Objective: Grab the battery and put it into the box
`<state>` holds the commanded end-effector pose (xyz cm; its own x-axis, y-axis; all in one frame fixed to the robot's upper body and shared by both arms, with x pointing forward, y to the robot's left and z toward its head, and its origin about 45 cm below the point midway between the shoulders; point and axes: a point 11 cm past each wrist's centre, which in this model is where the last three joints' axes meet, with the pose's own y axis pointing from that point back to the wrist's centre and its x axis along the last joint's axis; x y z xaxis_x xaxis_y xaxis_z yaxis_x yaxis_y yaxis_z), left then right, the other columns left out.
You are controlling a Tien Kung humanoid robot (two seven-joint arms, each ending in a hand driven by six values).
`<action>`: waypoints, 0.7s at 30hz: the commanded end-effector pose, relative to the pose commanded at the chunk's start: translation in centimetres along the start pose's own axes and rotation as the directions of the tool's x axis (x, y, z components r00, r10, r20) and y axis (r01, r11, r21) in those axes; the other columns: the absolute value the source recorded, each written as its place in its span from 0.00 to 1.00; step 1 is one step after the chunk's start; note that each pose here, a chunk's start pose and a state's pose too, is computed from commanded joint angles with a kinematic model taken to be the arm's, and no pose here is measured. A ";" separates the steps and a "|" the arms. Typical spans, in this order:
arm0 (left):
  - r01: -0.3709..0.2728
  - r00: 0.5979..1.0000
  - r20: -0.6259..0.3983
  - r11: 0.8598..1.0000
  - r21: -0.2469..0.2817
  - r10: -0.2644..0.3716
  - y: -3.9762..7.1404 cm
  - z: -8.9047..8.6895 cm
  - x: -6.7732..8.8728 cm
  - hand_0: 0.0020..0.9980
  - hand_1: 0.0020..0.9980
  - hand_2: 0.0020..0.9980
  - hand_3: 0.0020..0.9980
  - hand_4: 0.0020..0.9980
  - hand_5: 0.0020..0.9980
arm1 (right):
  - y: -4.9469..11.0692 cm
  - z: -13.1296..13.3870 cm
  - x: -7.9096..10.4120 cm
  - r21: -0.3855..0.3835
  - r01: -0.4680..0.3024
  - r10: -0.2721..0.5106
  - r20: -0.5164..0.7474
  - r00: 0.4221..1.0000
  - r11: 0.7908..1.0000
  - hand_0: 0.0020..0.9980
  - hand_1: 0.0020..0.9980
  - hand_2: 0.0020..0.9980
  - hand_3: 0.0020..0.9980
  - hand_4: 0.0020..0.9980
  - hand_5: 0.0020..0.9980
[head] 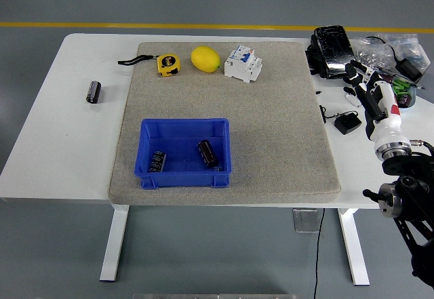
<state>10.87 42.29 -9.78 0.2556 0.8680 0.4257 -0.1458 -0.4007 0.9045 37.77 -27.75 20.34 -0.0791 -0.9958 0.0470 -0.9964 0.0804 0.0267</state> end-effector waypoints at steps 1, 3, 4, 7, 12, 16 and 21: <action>0.000 1.000 0.001 1.000 0.000 0.000 0.0 0.0 0.0 0.74 0.73 0.79 0.66 0.65 0.54 | 0.0 -0.2 0.0 0.002 0.002 -0.002 -0.003 1.000 1.000 0.75 0.75 0.77 0.80 1.00 0.74; -0.001 1.000 0.002 1.000 0.001 0.001 0.0 0.0 0.0 0.74 0.73 0.79 0.66 0.65 0.54 | -0.1 -0.5 0.1 0.008 0.004 -0.004 -0.007 1.000 1.000 0.75 0.75 0.77 0.80 1.00 0.74; -0.001 1.000 0.001 1.000 0.002 0.001 0.0 -0.1 0.0 0.74 0.73 0.79 0.66 0.65 0.54 | -0.2 -0.6 0.2 0.011 0.004 -0.004 -0.007 1.000 1.000 0.75 0.75 0.77 0.80 1.00 0.74; -0.002 1.000 0.005 1.000 0.005 0.002 0.0 -0.2 0.1 0.74 0.73 0.80 0.65 0.65 0.54 | -0.4 -1.1 0.3 0.020 0.002 -0.002 -0.006 1.000 1.000 0.75 0.75 0.77 0.80 1.00 0.74; -0.002 1.000 0.008 1.000 0.006 0.002 0.0 -0.2 0.1 0.74 0.73 0.80 0.65 0.65 0.54 | -0.4 -1.3 0.4 0.026 -0.002 0.002 -0.007 1.000 1.000 0.75 0.75 0.77 0.80 1.00 0.74; -0.003 1.000 0.004 1.000 0.002 0.003 0.0 -0.1 0.1 0.74 0.73 0.80 0.65 0.65 0.54 | -0.5 -1.4 0.6 0.032 -0.012 0.013 -0.005 1.000 0.999 0.75 0.75 0.77 0.80 1.00 0.74; -0.003 1.000 -0.007 1.000 -0.007 0.003 0.0 0.1 0.1 0.74 0.73 0.79 0.65 0.65 0.54 | -0.6 -1.4 0.6 0.031 -0.013 0.014 -0.008 1.000 0.999 0.75 0.75 0.77 0.80 1.00 0.73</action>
<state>11.01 42.31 -9.75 0.2482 0.8687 0.4286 -0.1531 -0.4017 0.9029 38.32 -28.33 21.73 -0.0923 -0.9942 0.0552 -0.9957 0.0922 -0.0044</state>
